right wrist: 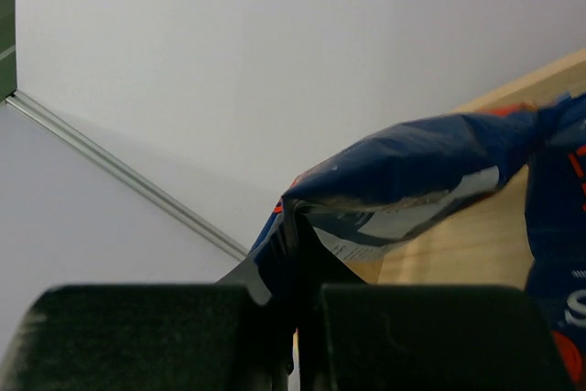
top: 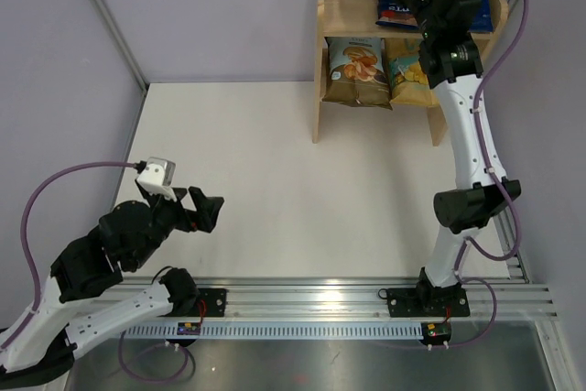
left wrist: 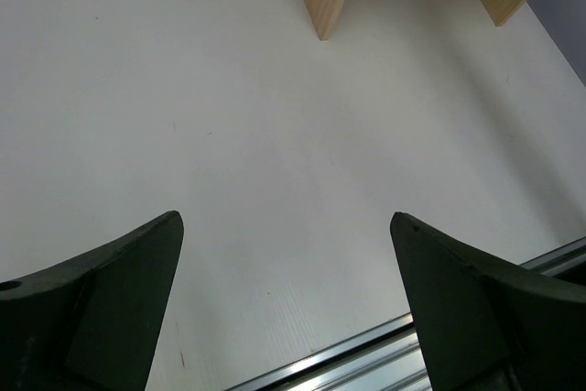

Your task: Place and organize the chips bags onto the shelf

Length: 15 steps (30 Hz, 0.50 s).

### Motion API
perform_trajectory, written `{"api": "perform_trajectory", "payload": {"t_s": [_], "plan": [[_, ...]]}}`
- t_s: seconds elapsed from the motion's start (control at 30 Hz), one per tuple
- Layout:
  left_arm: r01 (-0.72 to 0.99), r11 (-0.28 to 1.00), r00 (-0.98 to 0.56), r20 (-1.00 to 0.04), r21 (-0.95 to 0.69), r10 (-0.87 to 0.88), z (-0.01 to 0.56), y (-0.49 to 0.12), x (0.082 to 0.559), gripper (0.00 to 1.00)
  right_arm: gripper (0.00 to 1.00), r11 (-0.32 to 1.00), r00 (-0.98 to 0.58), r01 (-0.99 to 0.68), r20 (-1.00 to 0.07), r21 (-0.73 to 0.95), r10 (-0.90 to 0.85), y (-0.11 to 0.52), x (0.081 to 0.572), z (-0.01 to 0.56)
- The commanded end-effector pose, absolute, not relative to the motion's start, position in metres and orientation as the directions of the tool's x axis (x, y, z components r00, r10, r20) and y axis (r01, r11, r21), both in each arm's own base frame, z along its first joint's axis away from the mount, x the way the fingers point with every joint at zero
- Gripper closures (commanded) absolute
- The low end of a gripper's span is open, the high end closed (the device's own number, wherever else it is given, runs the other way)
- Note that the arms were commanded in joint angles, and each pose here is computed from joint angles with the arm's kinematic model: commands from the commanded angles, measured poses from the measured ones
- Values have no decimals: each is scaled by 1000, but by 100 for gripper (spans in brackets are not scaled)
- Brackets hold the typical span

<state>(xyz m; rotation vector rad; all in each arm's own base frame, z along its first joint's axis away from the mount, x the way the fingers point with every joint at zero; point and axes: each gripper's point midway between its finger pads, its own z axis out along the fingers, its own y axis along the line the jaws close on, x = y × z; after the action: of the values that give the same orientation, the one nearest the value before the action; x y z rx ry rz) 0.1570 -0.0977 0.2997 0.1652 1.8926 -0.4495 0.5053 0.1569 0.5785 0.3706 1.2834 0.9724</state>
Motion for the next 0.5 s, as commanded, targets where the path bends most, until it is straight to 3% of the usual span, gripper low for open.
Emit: {"api": "perform_trajectory", "payload": {"t_s": [0.0,0.2,0.47], "plan": [[358,911,-304,-948,-203,-91,302,-92,155,1,100,539,24,-478,-603,694,797,160,510,608],[378,898,-253,-958,-225,-134,299,-87,152,1,100,538,54,-480,-589,693,806,164,546,595],[407,882,-254,-957,-237,-141,290,-96,152,1,100,505,27,-483,-564,716,826,179,558,580]]}}
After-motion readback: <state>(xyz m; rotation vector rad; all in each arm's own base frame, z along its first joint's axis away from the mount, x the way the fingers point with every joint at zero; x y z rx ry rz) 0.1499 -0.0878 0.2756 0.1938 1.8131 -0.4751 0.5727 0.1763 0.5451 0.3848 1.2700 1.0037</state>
